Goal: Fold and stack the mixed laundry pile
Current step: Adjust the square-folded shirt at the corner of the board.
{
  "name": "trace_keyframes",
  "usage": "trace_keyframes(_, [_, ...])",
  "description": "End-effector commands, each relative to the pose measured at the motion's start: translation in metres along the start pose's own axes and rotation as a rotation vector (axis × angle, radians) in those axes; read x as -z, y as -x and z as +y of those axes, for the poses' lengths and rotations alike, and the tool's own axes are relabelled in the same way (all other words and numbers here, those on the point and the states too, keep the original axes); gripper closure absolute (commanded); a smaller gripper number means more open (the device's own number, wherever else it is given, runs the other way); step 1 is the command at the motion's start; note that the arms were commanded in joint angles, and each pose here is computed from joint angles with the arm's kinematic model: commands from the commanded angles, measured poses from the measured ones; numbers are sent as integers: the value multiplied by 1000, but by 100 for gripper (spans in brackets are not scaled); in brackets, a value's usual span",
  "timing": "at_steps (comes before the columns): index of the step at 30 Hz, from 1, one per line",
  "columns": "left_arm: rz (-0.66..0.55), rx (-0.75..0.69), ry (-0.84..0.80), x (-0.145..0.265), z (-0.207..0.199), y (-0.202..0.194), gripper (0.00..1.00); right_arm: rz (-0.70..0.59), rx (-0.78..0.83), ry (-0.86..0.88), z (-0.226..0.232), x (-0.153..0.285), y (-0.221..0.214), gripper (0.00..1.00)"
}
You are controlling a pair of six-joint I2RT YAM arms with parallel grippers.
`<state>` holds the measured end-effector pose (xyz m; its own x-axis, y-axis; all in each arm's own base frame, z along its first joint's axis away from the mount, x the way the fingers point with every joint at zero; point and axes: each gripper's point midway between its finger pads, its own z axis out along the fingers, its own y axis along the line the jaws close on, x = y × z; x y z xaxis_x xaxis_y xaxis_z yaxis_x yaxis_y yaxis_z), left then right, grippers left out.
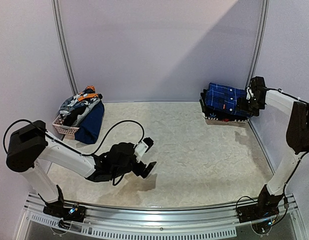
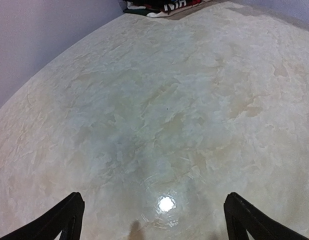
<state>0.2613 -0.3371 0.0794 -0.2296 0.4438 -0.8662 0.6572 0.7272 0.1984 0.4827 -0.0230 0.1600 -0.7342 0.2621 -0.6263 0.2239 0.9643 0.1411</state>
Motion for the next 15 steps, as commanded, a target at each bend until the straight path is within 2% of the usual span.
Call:
trace_keyframes(1, [-23,41,-9,2,3,5,0,105,18,56,7,0,-40,21])
trace_keyframes(7, [-25,52,-20,2,2,8,0,189,36,32,0,-16,-68,25])
trace_keyframes(15, [-21,59,-23,3,1,9,1,280,40,-35,-13,-50,-87,35])
